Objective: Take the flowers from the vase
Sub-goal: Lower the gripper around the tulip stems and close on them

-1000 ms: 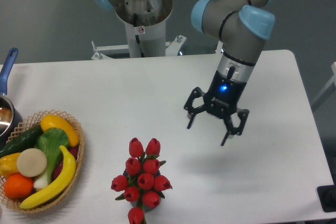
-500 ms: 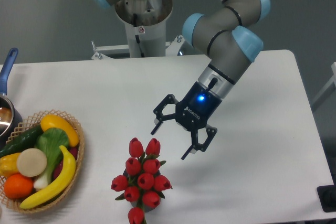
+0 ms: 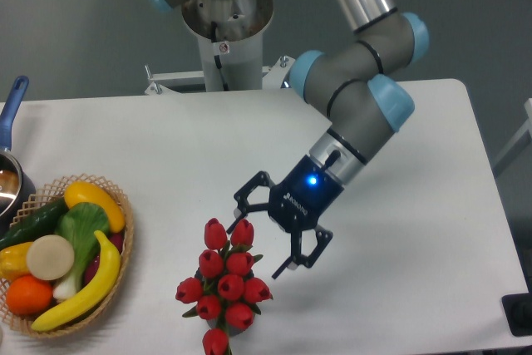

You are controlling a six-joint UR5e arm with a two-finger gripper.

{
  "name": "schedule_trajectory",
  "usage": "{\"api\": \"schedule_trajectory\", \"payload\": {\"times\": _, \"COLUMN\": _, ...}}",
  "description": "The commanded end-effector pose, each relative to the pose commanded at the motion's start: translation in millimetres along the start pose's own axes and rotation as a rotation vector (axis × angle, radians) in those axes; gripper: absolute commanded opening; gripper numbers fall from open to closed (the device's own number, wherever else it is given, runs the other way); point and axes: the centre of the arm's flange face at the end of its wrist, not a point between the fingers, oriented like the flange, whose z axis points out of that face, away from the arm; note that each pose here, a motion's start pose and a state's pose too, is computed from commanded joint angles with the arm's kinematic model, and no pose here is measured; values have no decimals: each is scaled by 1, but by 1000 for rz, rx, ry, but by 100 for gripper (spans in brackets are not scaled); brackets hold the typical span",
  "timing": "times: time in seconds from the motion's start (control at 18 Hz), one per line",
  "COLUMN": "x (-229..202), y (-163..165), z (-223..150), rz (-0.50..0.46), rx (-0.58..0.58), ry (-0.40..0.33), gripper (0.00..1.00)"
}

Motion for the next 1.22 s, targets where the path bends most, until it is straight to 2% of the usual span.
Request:
{"api": "schedule_trajectory", "payload": {"times": 0.78, "x": 22, "y": 4, "z": 64, "rz": 14, "rx": 17, "ry": 108, "gripper": 99}}
{"api": "schedule_trajectory", "payload": {"times": 0.83, "x": 23, "y": 4, "z": 65, "rz": 15, "rx": 17, "ry": 109, "gripper": 90}}
{"api": "schedule_trajectory", "payload": {"times": 0.89, "x": 24, "y": 4, "z": 66, "rz": 16, "rx": 17, "ry": 110, "gripper": 77}}
{"api": "schedule_trajectory", "payload": {"times": 1.06, "x": 25, "y": 1, "z": 66, "rz": 20, "rx": 17, "ry": 110, "gripper": 27}}
{"api": "schedule_trajectory", "payload": {"times": 1.11, "x": 24, "y": 0, "z": 65, "rz": 23, "rx": 18, "ry": 109, "gripper": 15}}
{"api": "schedule_trajectory", "payload": {"times": 1.17, "x": 23, "y": -1, "z": 64, "rz": 25, "rx": 19, "ry": 107, "gripper": 7}}
{"api": "schedule_trajectory", "payload": {"times": 1.22, "x": 22, "y": -1, "z": 62, "rz": 25, "rx": 20, "ry": 103, "gripper": 4}}
